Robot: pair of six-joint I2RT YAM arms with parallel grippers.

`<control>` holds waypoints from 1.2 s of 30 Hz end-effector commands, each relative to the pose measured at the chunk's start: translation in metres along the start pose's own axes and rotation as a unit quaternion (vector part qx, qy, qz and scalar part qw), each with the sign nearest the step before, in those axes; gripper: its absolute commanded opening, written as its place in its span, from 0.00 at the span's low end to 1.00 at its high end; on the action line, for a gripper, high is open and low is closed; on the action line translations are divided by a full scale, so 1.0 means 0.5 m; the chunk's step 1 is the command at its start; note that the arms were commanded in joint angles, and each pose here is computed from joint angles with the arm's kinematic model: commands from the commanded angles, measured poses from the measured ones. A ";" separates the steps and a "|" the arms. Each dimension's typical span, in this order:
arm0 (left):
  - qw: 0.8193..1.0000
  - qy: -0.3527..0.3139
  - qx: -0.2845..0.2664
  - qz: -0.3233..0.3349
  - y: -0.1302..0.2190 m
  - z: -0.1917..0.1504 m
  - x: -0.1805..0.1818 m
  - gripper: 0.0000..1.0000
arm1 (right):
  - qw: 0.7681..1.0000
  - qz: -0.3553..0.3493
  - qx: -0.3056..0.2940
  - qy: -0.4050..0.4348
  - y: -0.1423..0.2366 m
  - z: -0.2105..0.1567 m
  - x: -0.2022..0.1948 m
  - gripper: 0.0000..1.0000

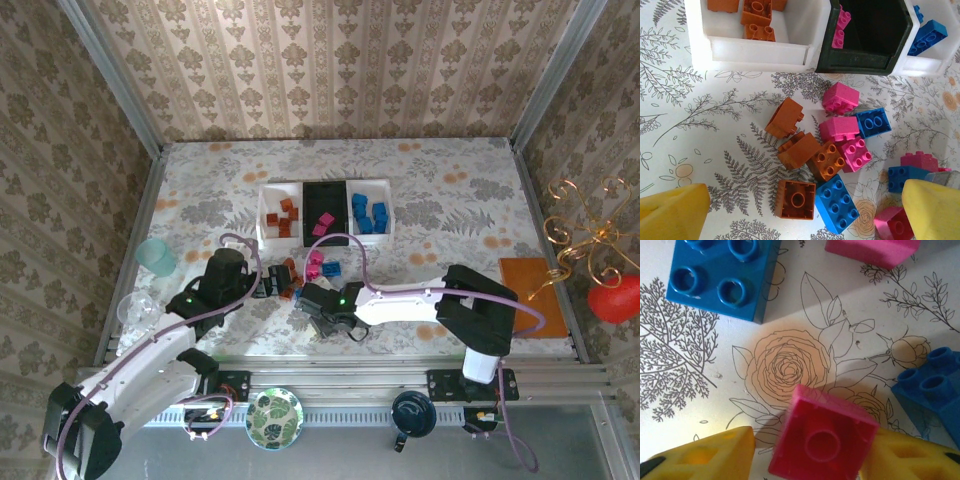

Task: Sort the legos into containers by color
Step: Pick up the lego from the bottom-center of the table, then place the lego in the container.

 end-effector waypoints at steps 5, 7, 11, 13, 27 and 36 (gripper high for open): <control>1.000 0.008 -0.004 0.004 0.000 -0.003 0.004 1.00 | 0.998 -0.052 -0.016 -0.006 -0.013 0.018 -0.024 0.38; 1.000 0.007 -0.004 0.004 0.000 -0.003 0.004 1.00 | 0.999 -0.041 -0.029 -0.006 -0.003 0.026 -0.021 0.36; 1.000 0.006 -0.003 0.007 0.000 -0.004 0.007 1.00 | 0.997 0.011 -0.071 -0.001 0.049 0.049 -0.007 0.34; 1.000 0.004 -0.005 0.008 0.001 -0.004 0.008 1.00 | 0.995 0.034 -0.096 0.004 0.087 0.063 -0.006 0.33; 1.000 0.003 -0.014 0.013 0.013 0.003 0.010 1.00 | 0.971 0.062 -0.205 -0.108 0.197 0.317 -0.183 0.30; 1.000 0.001 -0.005 0.013 0.016 0.002 0.008 1.00 | 0.974 -0.017 -0.139 -0.176 0.018 0.470 -0.269 0.30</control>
Point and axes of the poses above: each hand's point on the last joint's axis, 136 mm out from that joint toward the fingers, its own y axis back along the fingers, its own x axis along the line the jaws close on, z = x × y, the point moved 2 cm from there along y, back along the fingers, and after that the axes turned 2 degrees about -y, right-handed, at the moved point
